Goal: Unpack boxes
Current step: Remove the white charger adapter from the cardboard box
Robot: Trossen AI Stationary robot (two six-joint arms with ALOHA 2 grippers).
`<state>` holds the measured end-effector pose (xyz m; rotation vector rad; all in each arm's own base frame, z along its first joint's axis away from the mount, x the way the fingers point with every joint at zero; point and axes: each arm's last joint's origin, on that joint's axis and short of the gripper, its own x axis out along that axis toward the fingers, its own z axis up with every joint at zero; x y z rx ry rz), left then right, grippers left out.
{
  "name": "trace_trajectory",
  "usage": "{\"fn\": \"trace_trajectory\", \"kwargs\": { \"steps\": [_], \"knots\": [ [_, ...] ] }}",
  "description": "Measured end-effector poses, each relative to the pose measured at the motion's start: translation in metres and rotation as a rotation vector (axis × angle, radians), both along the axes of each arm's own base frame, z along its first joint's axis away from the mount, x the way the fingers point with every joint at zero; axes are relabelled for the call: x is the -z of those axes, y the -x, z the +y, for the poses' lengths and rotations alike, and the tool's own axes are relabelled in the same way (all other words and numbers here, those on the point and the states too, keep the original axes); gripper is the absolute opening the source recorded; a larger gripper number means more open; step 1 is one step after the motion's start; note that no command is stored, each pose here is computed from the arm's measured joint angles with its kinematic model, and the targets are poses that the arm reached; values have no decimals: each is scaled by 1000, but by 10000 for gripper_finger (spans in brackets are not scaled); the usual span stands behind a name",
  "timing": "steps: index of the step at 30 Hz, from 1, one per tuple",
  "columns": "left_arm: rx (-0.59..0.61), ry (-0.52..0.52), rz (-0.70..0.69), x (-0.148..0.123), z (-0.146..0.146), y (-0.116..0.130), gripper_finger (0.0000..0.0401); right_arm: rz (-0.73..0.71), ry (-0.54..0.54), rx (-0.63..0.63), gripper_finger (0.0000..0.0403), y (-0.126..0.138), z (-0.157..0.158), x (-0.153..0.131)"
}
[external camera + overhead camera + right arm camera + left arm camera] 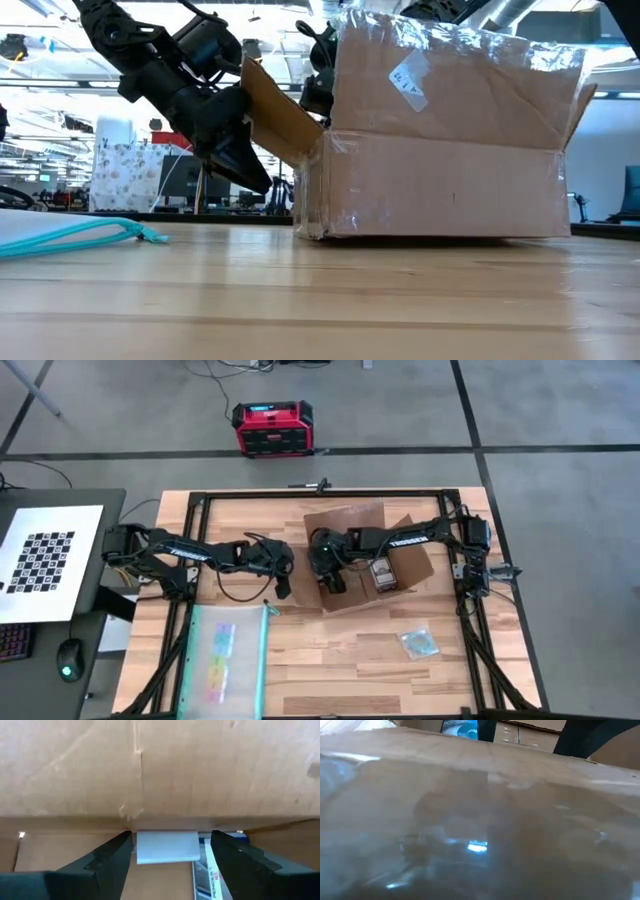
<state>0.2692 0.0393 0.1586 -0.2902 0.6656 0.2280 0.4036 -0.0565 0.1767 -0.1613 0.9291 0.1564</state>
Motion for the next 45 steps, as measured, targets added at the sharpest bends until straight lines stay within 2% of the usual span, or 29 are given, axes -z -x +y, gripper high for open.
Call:
{"fn": "trace_trajectory", "kwargs": {
  "steps": [12,16,20,26,30,38,41,45],
  "knots": [
    [-4,1,-2,0,0,0,109,76,-2,-23,266,-6,2,31],
    [-4,1,-2,0,0,0,109,71,0,-24,255,-6,2,31],
    [-3,0,-1,0,0,0,109,101,15,-39,217,-3,1,31],
    [-2,1,7,0,0,1,109,195,4,-47,217,0,2,23],
    [5,-5,19,1,0,1,109,261,18,-64,217,-5,0,2],
    [19,-9,99,6,-1,7,109,384,45,-29,217,1,-7,-75],
    [56,-20,102,1,-2,11,109,385,23,18,217,15,-3,-111],
    [109,-75,2,-28,-8,21,109,352,-23,119,217,49,6,-155]
  ]
}}
